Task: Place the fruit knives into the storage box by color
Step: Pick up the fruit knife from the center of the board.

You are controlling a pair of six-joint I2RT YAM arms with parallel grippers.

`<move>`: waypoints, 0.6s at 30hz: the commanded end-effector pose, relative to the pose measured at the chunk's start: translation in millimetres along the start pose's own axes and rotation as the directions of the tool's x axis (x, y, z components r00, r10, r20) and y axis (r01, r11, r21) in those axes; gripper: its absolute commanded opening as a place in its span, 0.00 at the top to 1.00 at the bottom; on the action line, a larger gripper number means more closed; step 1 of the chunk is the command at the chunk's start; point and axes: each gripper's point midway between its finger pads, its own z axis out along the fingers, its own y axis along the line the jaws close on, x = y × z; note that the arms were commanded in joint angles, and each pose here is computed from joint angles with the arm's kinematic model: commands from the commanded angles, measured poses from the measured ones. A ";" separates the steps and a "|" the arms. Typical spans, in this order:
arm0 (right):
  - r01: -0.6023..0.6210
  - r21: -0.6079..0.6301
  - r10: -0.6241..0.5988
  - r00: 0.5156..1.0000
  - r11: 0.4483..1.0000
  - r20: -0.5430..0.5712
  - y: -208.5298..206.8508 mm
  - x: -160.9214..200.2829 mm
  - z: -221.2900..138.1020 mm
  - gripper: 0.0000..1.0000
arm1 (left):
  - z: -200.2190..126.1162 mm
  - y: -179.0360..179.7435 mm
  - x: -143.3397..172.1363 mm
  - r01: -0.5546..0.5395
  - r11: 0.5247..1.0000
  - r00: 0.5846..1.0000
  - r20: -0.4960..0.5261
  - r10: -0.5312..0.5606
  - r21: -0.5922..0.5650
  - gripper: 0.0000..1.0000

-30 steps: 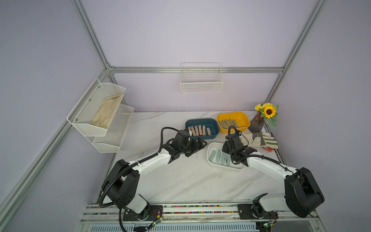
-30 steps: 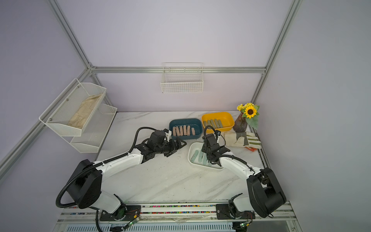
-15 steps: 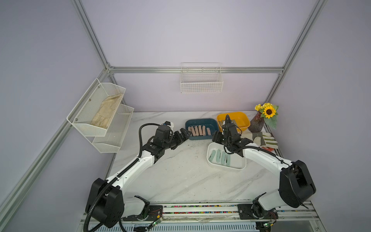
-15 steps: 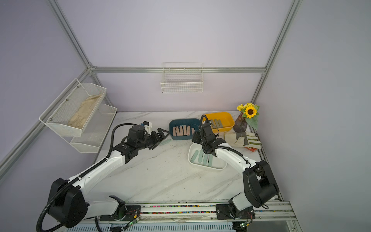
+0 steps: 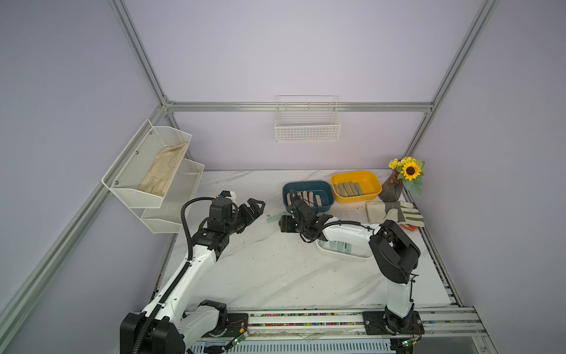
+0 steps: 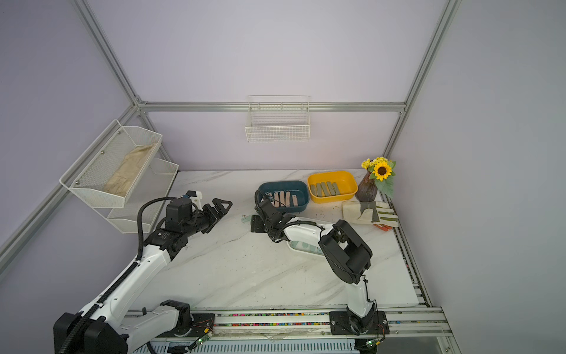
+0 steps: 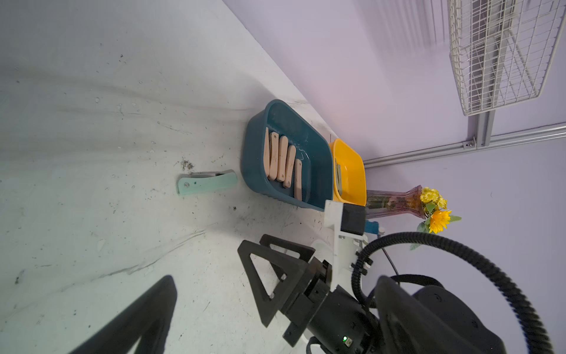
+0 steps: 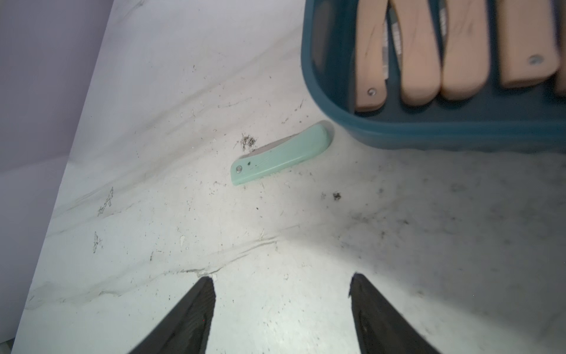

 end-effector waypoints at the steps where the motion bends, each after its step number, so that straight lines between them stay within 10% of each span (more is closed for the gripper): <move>1: -0.047 -0.024 0.047 0.999 0.999 0.013 9.9 -5.1 13.8 0.27 | -1.7 14.4 8.4 -0.018 1.000 1.000 -0.017 0.017 -0.020 0.00; 18: -0.070 0.012 0.070 0.997 0.997 -0.025 13.4 -3.2 88.6 0.28 | -10.8 16.8 6.4 -0.013 1.000 1.000 0.000 0.013 -0.024 0.00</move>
